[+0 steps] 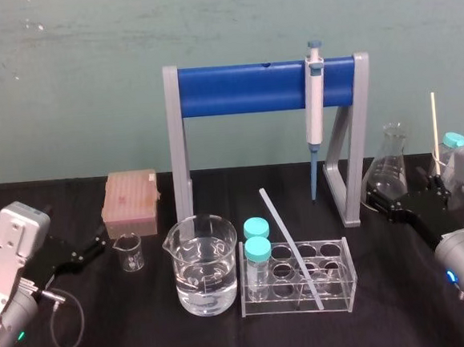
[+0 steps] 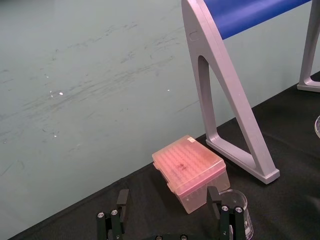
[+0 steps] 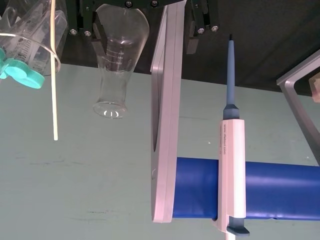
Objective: Pick up the stirring rod with one hand, then place it down.
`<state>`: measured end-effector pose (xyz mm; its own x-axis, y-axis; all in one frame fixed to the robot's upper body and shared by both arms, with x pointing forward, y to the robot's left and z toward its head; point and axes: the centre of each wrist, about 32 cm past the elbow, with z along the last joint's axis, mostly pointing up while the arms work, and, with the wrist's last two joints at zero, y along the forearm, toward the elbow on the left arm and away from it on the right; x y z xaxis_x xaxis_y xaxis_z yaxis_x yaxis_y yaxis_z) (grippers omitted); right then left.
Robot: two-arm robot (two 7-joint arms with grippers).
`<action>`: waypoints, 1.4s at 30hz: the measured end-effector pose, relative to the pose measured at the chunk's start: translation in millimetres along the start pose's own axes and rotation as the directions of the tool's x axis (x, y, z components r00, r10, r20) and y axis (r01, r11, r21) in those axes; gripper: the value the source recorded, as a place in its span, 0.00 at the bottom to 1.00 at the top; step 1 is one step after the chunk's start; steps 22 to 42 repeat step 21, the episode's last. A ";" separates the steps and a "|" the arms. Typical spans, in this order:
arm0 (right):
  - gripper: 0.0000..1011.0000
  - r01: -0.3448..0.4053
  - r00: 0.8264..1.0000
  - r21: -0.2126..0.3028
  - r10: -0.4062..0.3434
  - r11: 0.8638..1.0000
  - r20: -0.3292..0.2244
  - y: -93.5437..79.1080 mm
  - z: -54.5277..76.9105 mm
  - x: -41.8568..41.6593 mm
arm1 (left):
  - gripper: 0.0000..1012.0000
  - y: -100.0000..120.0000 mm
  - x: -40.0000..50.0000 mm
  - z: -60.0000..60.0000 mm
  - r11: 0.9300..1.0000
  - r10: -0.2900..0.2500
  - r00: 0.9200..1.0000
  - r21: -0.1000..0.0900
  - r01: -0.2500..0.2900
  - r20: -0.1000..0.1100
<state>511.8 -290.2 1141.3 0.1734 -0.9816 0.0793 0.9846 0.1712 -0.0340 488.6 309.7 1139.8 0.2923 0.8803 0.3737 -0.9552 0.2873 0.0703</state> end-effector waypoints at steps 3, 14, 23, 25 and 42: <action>0.99 -0.002 1.000 0.002 0.002 1.000 0.000 0.1 0.2 0.0 | 0.99 0.0 0.0 0.0 1.000 0.000 1.000 0.000 0.000 0.000; 0.99 -0.004 1.000 0.005 0.004 1.000 0.000 0.2 0.7 0.0 | 0.99 0.0 0.0 0.0 1.000 0.000 1.000 0.000 0.000 0.000; 0.99 -0.004 1.000 0.006 0.004 1.000 0.000 0.2 0.8 0.0 | 0.99 0.0 0.0 0.0 1.000 0.000 1.000 0.000 0.000 0.000; 0.99 -0.004 1.000 0.006 0.004 1.000 0.000 0.2 0.8 0.0 | 0.99 0.0 0.0 0.0 1.000 0.000 1.000 0.000 0.000 0.000; 0.99 -0.004 1.000 0.006 0.004 1.000 0.000 0.2 0.8 0.0 | 0.99 0.0 0.0 0.0 1.000 0.000 1.000 0.000 0.000 0.000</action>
